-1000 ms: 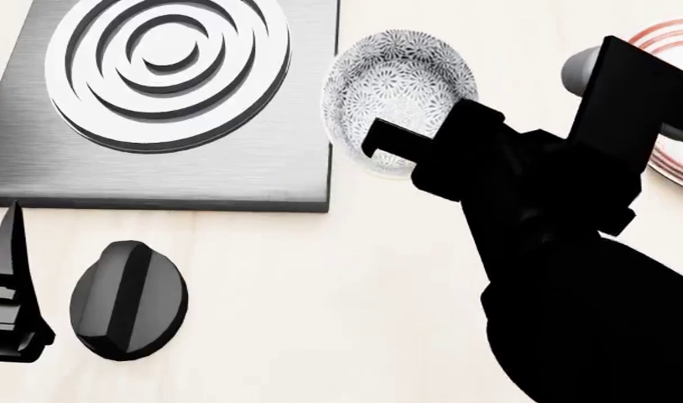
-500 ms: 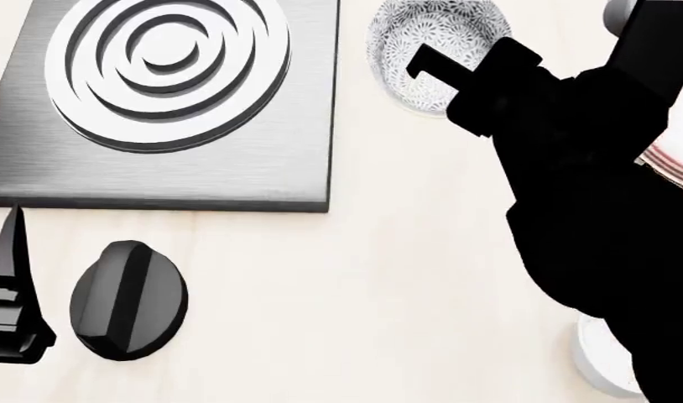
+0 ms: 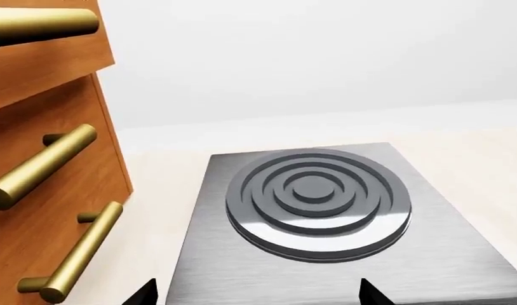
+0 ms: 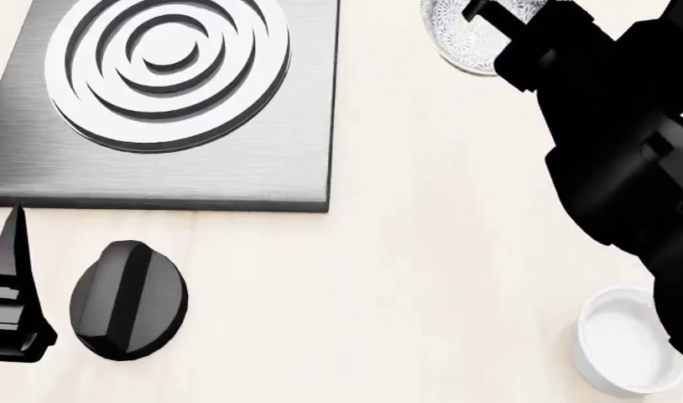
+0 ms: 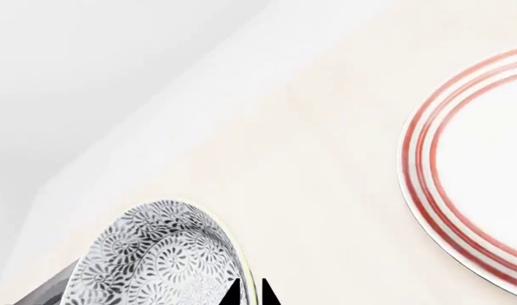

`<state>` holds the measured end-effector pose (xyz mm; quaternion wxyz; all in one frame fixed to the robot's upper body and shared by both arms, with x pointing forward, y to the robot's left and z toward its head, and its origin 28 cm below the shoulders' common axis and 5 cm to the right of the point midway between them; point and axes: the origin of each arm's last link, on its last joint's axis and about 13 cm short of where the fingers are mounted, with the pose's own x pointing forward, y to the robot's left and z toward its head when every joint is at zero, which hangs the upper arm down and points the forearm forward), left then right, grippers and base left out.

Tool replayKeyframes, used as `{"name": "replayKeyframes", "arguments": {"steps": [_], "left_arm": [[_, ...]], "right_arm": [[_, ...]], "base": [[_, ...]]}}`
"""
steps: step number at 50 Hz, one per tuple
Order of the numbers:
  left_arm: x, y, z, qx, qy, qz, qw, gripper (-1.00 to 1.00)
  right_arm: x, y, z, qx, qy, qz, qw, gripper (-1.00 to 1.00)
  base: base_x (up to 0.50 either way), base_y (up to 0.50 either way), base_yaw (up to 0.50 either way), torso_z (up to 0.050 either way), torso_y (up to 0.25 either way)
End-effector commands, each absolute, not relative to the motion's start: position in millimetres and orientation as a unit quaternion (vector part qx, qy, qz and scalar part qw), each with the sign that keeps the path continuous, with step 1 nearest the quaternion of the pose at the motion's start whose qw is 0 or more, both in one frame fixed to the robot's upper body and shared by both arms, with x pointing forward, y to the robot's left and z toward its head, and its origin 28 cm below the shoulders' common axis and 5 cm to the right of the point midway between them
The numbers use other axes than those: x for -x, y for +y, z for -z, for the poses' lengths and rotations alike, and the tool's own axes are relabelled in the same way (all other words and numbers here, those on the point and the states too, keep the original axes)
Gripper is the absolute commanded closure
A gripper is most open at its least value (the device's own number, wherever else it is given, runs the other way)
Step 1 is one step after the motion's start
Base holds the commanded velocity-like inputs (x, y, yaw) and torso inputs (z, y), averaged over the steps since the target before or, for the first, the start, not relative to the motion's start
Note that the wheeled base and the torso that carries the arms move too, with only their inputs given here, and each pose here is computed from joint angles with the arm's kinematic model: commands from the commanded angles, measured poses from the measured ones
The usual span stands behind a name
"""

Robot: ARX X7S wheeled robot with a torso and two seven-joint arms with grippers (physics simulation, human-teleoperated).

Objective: Pick the akita bowl next to the ramekin and place it on the plate.

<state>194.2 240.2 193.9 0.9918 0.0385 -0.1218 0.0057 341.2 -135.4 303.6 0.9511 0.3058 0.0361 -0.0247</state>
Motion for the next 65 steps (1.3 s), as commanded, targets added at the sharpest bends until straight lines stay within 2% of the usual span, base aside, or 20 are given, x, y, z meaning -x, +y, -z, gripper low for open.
{"name": "replayKeyframes", "arguments": {"steps": [1, 16, 65], "left_arm": [[-196.3, 241.4, -196.3, -0.032, -0.130, -0.007, 0.991, -1.00], [-197.4, 243.0, -195.2, -0.032, -0.127, -0.009, 0.991, -1.00], [-197.4, 243.9, -194.4, -0.030, -0.127, -0.011, 0.991, -1.00]], "right_arm": [[-346.7, -143.5, -317.2, -0.337, 0.003, 0.024, 0.941, 1.00], [-356.3, -157.4, -316.6, -0.358, -0.003, 0.051, 0.932, 1.00], [-354.5, -205.9, -318.7, -0.403, -0.052, 0.128, 0.905, 1.00]], "base": [[0.00, 0.00, 0.00, 0.000, 0.000], [0.00, 0.00, 0.00, 0.000, 0.001], [0.00, 0.00, 0.00, 0.000, 0.000]]}}
